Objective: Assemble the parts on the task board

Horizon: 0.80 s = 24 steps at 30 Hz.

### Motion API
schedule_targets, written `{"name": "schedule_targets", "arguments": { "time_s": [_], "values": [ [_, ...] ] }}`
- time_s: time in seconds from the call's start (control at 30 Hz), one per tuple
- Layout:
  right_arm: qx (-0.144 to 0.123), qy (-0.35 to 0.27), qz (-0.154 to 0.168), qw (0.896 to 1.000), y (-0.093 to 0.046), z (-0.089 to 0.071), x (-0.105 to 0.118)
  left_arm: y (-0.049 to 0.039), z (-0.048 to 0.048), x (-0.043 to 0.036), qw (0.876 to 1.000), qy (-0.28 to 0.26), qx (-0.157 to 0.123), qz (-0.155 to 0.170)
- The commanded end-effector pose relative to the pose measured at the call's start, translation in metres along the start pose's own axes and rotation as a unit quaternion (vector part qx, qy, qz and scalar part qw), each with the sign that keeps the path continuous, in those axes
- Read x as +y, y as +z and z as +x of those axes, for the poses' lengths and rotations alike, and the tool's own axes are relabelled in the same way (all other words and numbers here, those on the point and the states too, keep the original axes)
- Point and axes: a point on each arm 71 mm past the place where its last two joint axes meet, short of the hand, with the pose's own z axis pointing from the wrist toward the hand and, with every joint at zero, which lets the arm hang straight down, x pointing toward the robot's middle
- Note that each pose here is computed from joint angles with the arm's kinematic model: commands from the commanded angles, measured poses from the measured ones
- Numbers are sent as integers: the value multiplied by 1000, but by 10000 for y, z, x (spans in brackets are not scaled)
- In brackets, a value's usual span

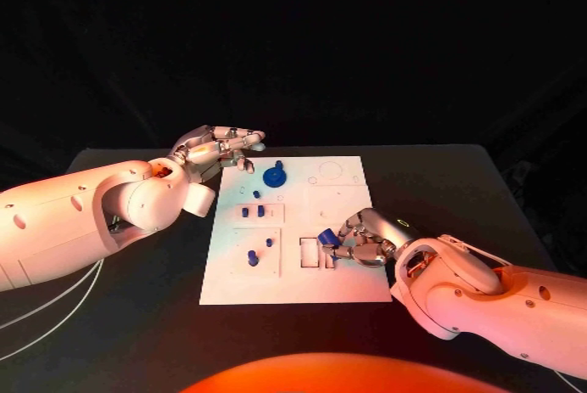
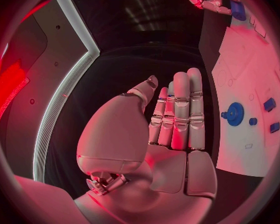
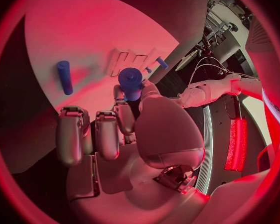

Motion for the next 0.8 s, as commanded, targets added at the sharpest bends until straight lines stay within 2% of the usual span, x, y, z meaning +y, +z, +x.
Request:
{"name": "schedule_targets", "arguments": {
  "time_s": [0.03,0.23,0.8],
  "values": [
    [39,11,6,999,39,82,19,4,25,-9,1000,-2,11,5],
    [63,13,14,998,102,153,39,2,24,-9,1000,-2,11,4],
    [72,13,16,997,214,220,96,-2,28,-10,1000,-2,11,4]
  ]
}}
